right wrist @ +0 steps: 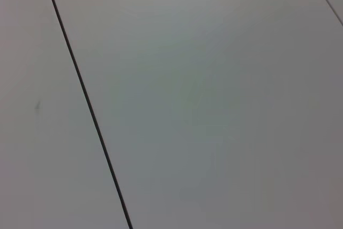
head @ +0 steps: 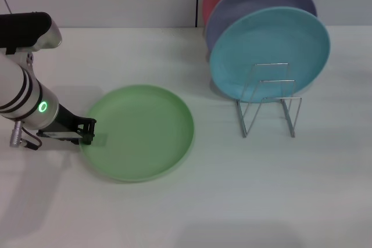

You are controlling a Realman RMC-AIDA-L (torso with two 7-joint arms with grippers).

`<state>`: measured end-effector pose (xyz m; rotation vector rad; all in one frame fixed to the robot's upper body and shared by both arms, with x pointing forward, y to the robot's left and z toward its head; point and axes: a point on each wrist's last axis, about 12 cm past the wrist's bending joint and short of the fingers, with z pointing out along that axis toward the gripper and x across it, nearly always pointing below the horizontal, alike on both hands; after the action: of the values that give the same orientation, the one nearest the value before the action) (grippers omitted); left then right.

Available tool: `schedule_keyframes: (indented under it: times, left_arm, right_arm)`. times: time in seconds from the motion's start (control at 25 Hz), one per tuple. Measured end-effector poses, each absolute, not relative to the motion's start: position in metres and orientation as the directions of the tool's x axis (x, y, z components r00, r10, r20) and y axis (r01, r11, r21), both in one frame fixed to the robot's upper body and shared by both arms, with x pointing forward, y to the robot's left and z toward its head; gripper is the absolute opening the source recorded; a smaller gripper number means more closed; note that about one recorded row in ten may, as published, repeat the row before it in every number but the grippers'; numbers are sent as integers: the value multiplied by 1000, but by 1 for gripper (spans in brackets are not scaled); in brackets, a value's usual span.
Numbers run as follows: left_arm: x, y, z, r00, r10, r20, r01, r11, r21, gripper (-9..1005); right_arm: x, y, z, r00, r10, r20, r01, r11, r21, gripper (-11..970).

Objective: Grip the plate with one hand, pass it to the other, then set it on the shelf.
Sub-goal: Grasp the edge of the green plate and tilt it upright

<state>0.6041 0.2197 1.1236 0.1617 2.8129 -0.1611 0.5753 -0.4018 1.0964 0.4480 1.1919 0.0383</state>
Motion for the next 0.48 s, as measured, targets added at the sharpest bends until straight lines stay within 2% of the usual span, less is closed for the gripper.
schedule_keyframes:
  times: [0.12, 0.48]
  left_arm:
    - [604, 220, 1123, -943, 93, -319, 129, 987, -93, 177]
    - [604, 219, 1123, -942, 103, -319, 139, 986, -94, 123]
  right_arm:
    - [575, -402, 1096, 381, 262, -887, 203, 912, 357, 698]
    - [576, -400, 1096, 372, 264, -890, 189, 917, 351, 698]
